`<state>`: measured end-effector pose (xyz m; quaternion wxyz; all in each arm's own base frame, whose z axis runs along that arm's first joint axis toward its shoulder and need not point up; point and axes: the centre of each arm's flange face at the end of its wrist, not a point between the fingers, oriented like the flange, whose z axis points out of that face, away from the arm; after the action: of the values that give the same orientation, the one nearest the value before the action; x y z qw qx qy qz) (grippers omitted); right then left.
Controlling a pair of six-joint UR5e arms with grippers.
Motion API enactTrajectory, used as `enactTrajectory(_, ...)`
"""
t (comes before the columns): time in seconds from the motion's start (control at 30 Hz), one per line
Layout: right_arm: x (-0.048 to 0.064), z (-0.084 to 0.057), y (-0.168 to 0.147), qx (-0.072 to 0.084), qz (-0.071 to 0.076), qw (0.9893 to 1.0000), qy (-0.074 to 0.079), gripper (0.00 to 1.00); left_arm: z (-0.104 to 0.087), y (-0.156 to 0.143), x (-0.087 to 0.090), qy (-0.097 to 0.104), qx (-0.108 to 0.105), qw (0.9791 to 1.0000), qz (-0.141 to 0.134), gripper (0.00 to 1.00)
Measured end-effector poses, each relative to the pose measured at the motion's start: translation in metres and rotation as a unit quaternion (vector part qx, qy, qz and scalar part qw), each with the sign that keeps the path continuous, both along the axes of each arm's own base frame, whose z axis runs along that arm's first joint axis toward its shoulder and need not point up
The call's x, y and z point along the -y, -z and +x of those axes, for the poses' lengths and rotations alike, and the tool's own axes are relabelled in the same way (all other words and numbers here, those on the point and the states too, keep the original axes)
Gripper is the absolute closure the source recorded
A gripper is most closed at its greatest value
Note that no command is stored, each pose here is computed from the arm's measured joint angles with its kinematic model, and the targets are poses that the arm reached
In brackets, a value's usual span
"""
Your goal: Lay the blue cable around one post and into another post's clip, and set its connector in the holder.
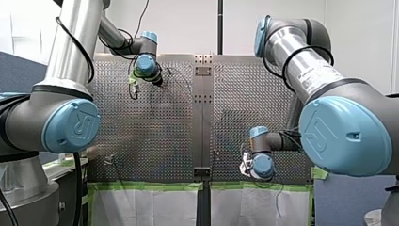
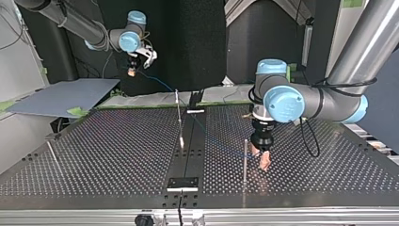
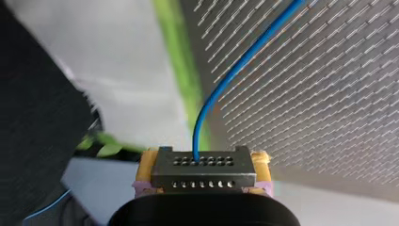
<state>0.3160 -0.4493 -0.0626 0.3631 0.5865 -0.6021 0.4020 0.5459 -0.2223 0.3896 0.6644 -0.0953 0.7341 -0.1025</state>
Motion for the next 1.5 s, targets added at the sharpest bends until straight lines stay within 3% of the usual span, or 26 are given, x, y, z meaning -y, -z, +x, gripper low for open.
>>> enactTrajectory(0.27,-0.022,-0.046,0.052,0.002,0.041,0.9991,0.011,1.00,0.000,0.000,0.000,0.000,0.000,1.0000,0.000,0.00)
enactTrajectory(0.37,-0.019,-0.058,0.065,0.006,0.043,0.9989,0.018,1.00,0.000,0.000,0.000,0.000,0.000,1.0000,0.000,0.00)
enactTrajectory(0.7,0.020,-0.092,0.099,0.024,0.012,0.9980,0.057,1.00,0.000,0.000,-0.002,-0.009,0.000,1.0000,0.004,0.00)
enactTrajectory(0.9,0.037,-0.096,0.119,0.031,-0.012,0.9974,0.064,1.00,0.001,0.000,-0.003,-0.010,0.000,0.9999,0.005,0.00)
enactTrajectory(1.23,0.037,-0.098,0.155,0.036,-0.029,0.9969,0.064,1.00,0.001,0.000,-0.005,-0.012,0.001,0.9999,0.005,0.00)
enactTrajectory(1.5,0.042,-0.099,0.186,0.042,-0.052,0.9957,0.064,1.00,0.001,0.000,-0.005,-0.012,0.001,0.9999,0.005,0.00)
